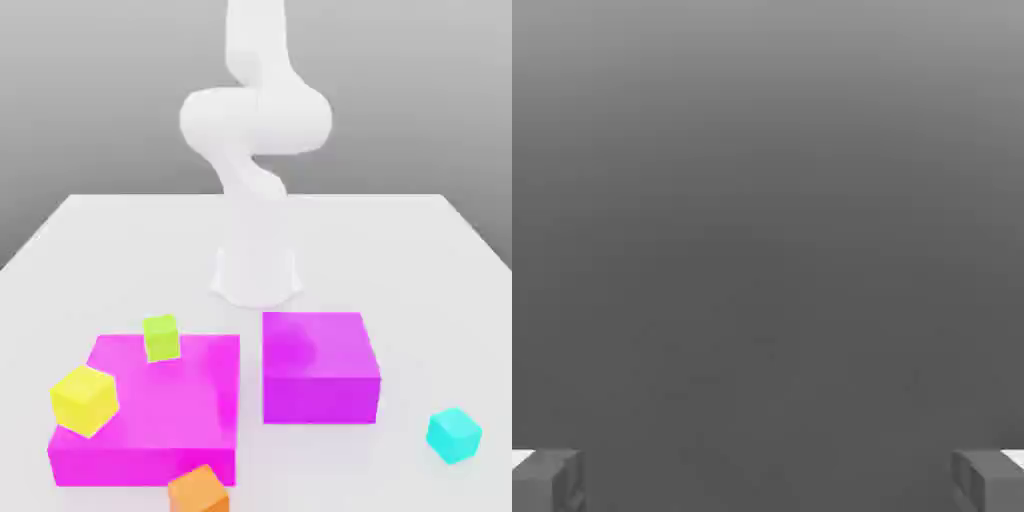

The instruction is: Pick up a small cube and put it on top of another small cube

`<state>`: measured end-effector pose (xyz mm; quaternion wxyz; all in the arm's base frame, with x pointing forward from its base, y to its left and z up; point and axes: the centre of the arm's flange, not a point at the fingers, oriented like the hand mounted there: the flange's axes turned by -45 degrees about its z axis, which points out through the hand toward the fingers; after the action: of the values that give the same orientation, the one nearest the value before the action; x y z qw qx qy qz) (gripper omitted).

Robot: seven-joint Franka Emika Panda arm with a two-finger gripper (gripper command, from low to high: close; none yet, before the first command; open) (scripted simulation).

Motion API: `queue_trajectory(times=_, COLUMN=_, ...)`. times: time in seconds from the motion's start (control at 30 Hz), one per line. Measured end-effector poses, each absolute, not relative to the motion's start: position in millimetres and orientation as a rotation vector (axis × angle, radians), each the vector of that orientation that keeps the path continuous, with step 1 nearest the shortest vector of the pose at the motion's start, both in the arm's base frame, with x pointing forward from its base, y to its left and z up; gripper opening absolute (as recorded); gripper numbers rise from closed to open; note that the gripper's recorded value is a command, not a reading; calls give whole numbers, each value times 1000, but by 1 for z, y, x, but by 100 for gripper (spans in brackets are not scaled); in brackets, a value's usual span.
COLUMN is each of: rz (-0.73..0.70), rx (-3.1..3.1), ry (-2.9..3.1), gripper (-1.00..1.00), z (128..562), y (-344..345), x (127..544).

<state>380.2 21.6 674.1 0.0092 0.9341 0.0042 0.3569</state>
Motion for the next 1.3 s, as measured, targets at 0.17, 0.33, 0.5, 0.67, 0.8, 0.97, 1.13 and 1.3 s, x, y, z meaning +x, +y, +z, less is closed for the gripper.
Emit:
queue_trajectory(times=0.17, rz=896, rx=2950, ry=101, gripper=0, z=589, y=67, x=435)
queue_trajectory(times=0.33, rz=693, rx=2977, ry=204, gripper=0, z=498, y=112, x=466)
queue_trajectory(times=0.5, rz=496, rx=3004, ry=319, gripper=0, z=403, y=156, x=474)
queue_trajectory(times=0.67, rz=300, rx=3031, ry=467, gripper=0, z=311, y=207, x=455)
queue_trajectory(times=0.8, rz=138, rx=3057, ry=547, gripper=0, z=242, y=233, x=430)
queue_trajectory(times=0.97, rz=9, rx=3082, ry=618, gripper=0, z=170, y=257, x=401)
queue_trajectory(times=1.13, rz=2, rx=3081, ry=623, gripper=-100, z=132, y=257, x=399)
queue_trajectory(times=1.3, rz=2, rx=3081, ry=623, gripper=-100, z=130, y=258, x=399)
